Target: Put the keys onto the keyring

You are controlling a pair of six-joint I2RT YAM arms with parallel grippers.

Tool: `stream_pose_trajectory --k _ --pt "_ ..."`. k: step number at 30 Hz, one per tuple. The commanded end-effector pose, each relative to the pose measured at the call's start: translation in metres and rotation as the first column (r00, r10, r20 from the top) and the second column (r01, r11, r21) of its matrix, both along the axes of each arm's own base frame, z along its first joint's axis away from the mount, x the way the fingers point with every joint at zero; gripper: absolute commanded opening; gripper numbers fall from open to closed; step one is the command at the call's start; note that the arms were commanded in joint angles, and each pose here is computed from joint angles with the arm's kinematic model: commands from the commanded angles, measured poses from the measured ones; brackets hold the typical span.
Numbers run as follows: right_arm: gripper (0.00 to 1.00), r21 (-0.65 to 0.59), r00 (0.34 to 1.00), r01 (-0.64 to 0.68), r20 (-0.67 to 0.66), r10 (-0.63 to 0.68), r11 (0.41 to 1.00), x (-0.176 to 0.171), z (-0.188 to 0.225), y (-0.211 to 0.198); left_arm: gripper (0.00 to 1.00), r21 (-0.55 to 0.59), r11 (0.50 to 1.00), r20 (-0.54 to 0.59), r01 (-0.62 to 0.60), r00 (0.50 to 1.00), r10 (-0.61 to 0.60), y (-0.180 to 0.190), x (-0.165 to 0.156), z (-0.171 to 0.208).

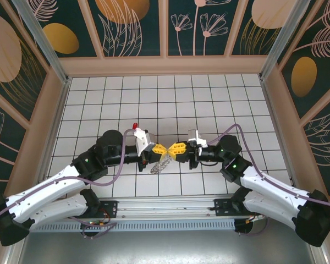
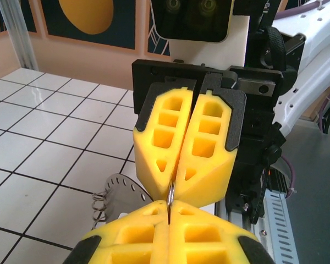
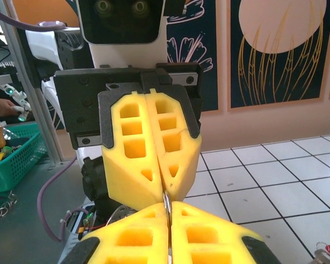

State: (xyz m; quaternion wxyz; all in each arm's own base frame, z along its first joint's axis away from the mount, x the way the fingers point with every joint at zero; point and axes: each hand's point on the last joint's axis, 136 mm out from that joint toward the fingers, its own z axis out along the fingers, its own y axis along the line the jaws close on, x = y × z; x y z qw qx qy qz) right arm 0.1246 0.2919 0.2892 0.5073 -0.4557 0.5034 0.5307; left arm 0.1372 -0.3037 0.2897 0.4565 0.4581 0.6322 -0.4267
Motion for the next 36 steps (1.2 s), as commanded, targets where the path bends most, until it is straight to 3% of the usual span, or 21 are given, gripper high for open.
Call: stream_pose_trajectory --k 1,20,27,33,34,36 --pt "0.07 0.002 0.999 0.042 0.03 -0.042 0.999 0.004 0.011 -0.003 0.0 0.015 1.0 0.045 0.006 0.999 -0.007 0.002 0.0 0.01" --pt "0.07 -0.098 0.998 0.056 0.023 -0.054 0.994 0.003 -0.009 0.003 0.0 0.079 0.996 0.043 0.042 0.998 -0.045 -0.001 -0.003 0.007" --pt "0.0 -0.12 0.996 0.087 0.022 -0.085 0.989 0.007 -0.013 0.004 0.0 0.078 0.996 0.047 0.039 0.998 -0.043 0.0 -0.003 0.008" --pt "0.0 -0.074 0.997 0.078 0.031 -0.076 0.994 0.002 -0.002 0.0 0.0 0.044 0.999 0.066 -0.006 0.998 0.003 0.004 0.001 0.013" --pt "0.0 -0.06 0.997 0.076 0.031 -0.075 0.995 0.001 0.002 -0.001 0.01 0.033 0.999 0.065 -0.007 0.998 0.004 0.005 0.001 0.015" --pt "0.0 -0.024 0.997 0.073 0.023 -0.072 0.997 -0.002 0.012 -0.004 0.13 0.005 1.0 0.064 0.003 0.998 -0.003 0.006 -0.002 0.017"
